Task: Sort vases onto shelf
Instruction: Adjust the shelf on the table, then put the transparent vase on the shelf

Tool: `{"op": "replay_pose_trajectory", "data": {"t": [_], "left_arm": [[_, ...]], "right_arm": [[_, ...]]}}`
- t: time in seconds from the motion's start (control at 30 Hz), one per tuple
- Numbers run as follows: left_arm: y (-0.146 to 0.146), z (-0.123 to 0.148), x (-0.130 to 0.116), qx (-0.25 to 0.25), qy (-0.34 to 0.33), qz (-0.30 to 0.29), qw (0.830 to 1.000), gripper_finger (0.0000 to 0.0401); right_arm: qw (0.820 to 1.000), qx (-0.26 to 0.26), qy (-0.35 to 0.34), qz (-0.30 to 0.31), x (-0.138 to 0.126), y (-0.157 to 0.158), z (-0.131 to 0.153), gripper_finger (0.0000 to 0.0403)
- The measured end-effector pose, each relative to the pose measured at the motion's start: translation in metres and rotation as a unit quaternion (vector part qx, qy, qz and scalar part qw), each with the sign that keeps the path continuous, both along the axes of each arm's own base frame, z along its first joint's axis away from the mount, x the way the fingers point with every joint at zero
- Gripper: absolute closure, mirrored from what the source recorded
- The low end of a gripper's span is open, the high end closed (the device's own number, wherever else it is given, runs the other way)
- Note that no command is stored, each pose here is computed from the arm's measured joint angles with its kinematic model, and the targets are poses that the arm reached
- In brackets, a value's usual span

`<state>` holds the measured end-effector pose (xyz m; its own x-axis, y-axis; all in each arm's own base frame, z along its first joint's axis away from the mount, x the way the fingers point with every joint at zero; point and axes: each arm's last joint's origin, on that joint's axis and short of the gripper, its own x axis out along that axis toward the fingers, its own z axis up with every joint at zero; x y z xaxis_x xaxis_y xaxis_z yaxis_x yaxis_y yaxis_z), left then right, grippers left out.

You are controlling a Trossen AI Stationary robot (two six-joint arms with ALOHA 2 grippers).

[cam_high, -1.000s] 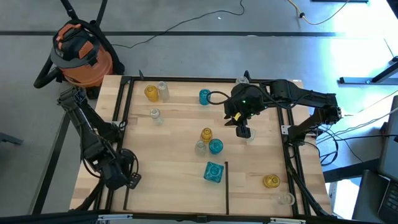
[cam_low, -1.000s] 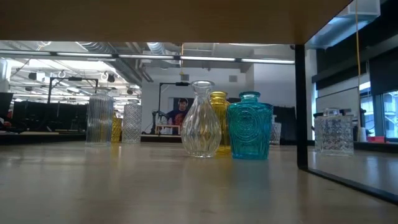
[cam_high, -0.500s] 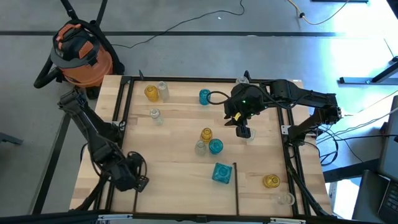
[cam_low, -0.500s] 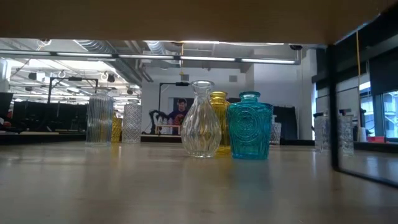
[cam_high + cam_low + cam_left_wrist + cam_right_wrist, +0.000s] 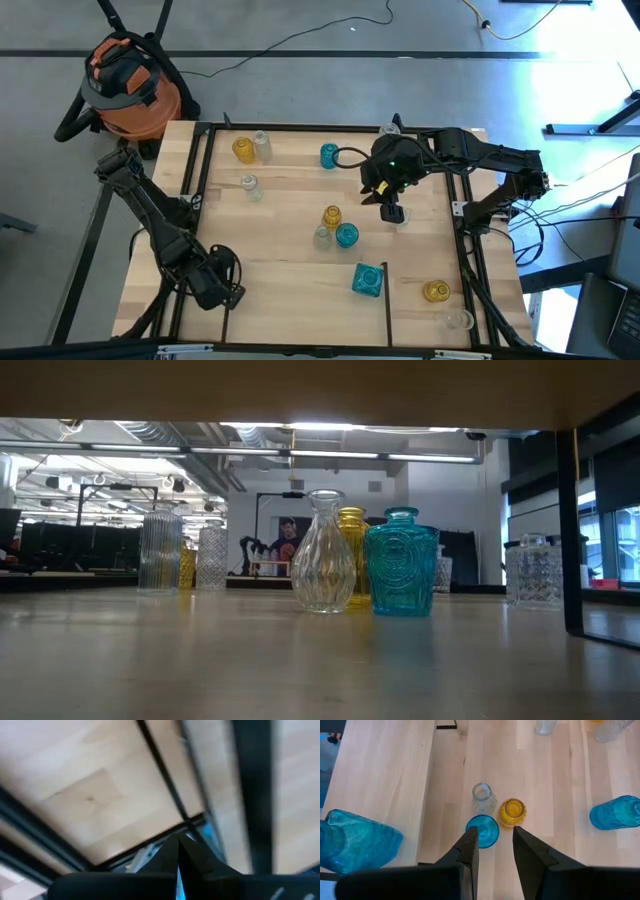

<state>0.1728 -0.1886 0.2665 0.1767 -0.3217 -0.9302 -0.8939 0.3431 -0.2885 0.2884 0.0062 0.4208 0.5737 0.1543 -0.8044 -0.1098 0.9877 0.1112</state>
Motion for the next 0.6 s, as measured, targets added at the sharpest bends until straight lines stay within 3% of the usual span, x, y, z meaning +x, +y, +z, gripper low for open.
{"op": "replay_pose_trajectory", "data": {"t": [0.2,0.4,0.5,0.6], "left_arm": [[0.019,0.008,-0.018,0.056,0.02,0.004,0.998,0.0401],[0.059,0.036,-0.041,0.125,-0.058,0.047,0.989,0.0401],[0.087,0.052,-0.053,0.186,-0.152,0.078,0.968,0.0401],[0.115,0.066,-0.064,0.251,-0.231,0.1,0.935,0.0401]], "right_arm": [[1.0,0.0,0.0,0.0,0.0,0.0,0.0,0.0318],[1.0,0.0,-0.009,0.0,-0.007,0.0,0.006,0.0318],[1.0,-0.001,-0.018,0.001,-0.01,0.0,0.009,0.0318],[0.999,-0.004,-0.034,-0.003,-0.009,0.0,0.011,0.0318]]}}
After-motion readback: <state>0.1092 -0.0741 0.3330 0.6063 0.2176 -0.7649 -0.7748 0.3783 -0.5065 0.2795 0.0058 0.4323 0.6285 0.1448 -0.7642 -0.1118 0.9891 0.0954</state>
